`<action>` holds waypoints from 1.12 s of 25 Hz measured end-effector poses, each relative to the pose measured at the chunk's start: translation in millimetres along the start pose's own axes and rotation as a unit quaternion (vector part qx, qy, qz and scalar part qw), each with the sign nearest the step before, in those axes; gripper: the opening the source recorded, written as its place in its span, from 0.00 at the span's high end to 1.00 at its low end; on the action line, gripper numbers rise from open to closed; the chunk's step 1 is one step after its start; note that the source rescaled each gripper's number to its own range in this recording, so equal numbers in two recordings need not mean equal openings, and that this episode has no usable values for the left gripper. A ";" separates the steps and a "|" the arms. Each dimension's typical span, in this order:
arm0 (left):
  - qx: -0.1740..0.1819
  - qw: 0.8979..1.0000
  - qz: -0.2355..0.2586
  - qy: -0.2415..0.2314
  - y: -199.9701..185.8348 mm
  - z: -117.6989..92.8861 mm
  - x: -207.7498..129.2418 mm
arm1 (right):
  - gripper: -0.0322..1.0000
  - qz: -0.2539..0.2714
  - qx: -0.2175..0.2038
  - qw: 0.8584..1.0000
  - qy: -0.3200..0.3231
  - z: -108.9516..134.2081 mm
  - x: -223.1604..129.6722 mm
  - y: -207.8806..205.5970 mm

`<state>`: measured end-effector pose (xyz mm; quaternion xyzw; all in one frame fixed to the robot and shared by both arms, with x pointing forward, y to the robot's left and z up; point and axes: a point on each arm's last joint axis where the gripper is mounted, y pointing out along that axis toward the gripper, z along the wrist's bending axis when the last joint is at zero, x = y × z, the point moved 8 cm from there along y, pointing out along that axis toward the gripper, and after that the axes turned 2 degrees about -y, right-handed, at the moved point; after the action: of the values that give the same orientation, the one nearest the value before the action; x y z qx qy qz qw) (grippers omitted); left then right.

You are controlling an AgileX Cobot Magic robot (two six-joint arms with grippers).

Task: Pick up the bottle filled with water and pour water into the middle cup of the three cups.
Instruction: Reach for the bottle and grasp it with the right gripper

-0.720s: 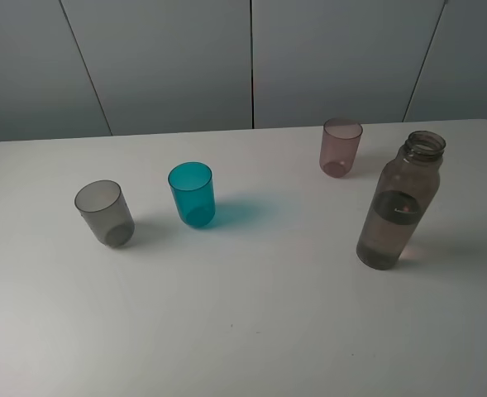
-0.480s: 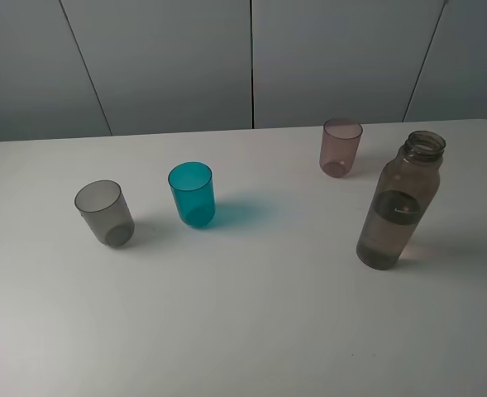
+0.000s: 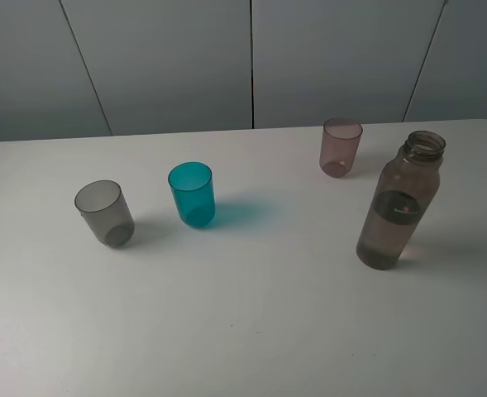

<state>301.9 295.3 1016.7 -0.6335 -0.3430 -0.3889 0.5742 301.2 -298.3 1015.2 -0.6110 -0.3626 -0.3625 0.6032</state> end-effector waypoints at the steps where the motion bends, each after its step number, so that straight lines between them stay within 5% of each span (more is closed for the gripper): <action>1: 0.000 1.000 0.000 0.000 0.0 0.0 0.0 | 0.97 0.000 0.000 1.000 0.000 0.0 0.0 0.0; 16: 0.000 1.000 0.000 0.000 0.0 0.0 0.0 | 0.97 0.024 0.002 1.000 0.011 0.3 20.8 -9.1; 28: 0.000 1.000 0.000 0.000 0.0 0.0 0.0 | 0.97 0.151 0.031 0.988 0.007 8.7 54.3 34.6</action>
<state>301.9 295.3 1016.7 -0.6335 -0.3430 -0.3889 0.5742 357.4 -289.6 1046.5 -0.6376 -0.2728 -0.2596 0.6721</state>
